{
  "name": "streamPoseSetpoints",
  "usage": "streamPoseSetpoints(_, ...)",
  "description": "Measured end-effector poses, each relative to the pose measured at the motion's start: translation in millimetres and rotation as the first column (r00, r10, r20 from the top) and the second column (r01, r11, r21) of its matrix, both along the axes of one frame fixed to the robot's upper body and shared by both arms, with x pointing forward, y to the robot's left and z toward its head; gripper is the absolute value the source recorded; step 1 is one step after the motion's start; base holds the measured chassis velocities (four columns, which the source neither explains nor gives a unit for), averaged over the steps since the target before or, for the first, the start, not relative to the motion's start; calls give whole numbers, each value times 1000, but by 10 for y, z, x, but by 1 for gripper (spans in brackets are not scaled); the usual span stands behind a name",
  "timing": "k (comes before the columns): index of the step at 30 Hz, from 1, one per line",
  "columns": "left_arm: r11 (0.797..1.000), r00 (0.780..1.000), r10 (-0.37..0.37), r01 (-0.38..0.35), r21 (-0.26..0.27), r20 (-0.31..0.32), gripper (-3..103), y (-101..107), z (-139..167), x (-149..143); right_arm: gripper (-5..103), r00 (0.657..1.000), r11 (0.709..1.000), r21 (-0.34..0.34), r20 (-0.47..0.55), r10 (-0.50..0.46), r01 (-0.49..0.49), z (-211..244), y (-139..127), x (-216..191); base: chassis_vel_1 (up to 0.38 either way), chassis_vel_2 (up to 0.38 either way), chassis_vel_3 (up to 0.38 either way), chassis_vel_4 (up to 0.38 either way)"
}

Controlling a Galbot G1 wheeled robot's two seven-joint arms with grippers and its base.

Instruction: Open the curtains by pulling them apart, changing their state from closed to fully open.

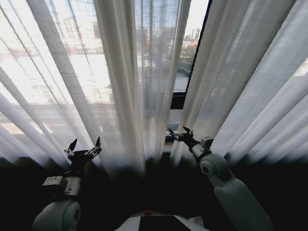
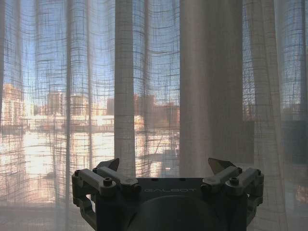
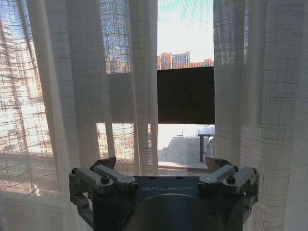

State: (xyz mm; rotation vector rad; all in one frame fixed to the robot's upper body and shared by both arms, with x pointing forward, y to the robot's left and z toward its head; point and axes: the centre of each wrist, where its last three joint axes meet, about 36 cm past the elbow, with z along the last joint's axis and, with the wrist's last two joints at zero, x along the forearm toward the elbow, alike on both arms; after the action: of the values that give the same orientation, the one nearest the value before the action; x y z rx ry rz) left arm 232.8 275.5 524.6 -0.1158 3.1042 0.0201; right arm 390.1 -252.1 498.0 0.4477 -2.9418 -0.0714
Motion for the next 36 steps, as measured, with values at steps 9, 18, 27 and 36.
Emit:
streamPoseSetpoints(9,999,999,-33,33,-8,-3,100,-39,-8,5,100,999,1000,-9,41,2,-2,-48,37,209,0,0,0,0)
streamPoseSetpoints(18,999,999,-43,43,11,-15,100,-34,12,29,100,998,999,-5,48,-33,33,141,1,265,0,0,0,0)
streamPoseSetpoints(27,998,997,-68,68,8,-25,100,-16,51,71,100,995,995,-10,36,-96,97,232,-126,-198,0,0,0,0)
streamPoseSetpoints(36,998,997,-69,68,-9,-34,100,-13,36,51,100,983,983,-35,27,-182,182,195,-198,-111,0,0,0,0)
